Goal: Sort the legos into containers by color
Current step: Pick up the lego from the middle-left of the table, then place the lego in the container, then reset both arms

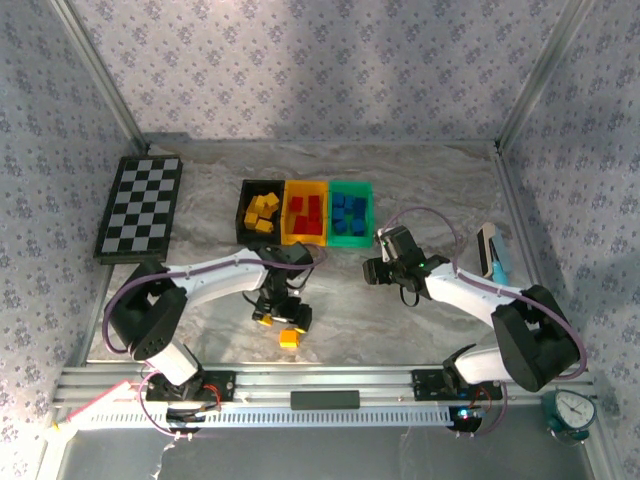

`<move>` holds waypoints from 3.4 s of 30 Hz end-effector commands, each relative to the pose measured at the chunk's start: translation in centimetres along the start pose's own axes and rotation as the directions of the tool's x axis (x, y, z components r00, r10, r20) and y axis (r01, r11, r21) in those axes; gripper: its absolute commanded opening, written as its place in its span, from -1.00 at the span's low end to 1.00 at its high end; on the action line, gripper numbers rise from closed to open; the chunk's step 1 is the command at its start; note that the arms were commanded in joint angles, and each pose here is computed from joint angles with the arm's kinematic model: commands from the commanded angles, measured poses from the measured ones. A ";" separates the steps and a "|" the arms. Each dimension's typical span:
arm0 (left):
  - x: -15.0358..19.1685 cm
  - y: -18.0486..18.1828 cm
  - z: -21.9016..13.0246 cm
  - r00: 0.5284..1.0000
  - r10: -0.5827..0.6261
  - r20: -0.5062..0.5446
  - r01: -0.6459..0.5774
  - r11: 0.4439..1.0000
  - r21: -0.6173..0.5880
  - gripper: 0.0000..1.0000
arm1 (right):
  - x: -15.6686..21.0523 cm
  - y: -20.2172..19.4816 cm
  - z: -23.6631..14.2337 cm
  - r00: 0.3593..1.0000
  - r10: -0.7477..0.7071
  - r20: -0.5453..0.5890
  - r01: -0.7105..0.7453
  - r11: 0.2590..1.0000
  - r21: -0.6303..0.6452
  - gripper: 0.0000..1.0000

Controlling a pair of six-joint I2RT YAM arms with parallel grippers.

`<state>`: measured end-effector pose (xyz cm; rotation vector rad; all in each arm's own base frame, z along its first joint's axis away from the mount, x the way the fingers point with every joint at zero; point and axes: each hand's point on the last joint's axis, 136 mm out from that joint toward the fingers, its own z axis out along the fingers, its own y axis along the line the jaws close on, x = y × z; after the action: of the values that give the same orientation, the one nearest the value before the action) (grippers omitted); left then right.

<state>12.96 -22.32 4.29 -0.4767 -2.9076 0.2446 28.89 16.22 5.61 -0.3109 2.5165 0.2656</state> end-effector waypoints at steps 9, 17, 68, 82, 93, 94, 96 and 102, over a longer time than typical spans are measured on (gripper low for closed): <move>1.0 -1.1 0.2 1.000 -0.013 -0.022 0.013 1.000 -0.008 0.85 | -0.7 0.1 -0.6 1.000 -0.009 0.017 0.009 1.000 0.010 0.29; 1.1 -1.3 1.5 0.999 -0.002 -0.047 0.001 1.000 -0.021 0.57 | -0.7 0.1 -0.7 1.000 -0.010 0.020 0.010 1.000 0.012 0.29; -15.6 10.2 -17.8 0.770 -0.111 0.629 0.212 0.973 -0.088 -0.05 | -0.7 0.2 -0.9 1.000 -0.017 0.024 0.017 1.000 0.015 0.29; -26.1 13.7 -18.9 0.715 -0.168 0.679 0.243 0.970 -0.016 0.00 | -0.8 -0.4 -1.1 0.999 -0.017 0.029 0.016 0.999 0.046 0.29; -26.1 13.2 -18.1 0.694 -0.185 0.696 0.225 0.974 0.035 0.62 | -0.6 -0.5 -0.7 1.000 -0.014 0.017 0.013 0.999 0.049 0.29; -25.8 13.2 -18.5 0.681 -0.182 0.710 0.222 0.974 0.037 0.62 | -0.6 -0.4 -0.7 1.000 -0.015 0.018 0.014 0.999 0.048 0.29; -25.1 13.1 -19.2 0.652 -0.179 0.737 0.217 0.975 0.045 0.62 | -0.6 -0.5 -0.6 1.000 -0.012 0.017 0.011 0.999 0.051 0.29; -21.5 14.1 -18.7 0.552 -0.194 0.811 0.249 0.967 0.062 0.62 | -0.5 -0.5 -0.5 1.000 -0.015 0.013 0.014 0.998 0.053 0.29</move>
<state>40.95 -14.40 14.27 -0.0087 -3.7310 0.3766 28.95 15.86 6.06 -0.3053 2.4995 0.2240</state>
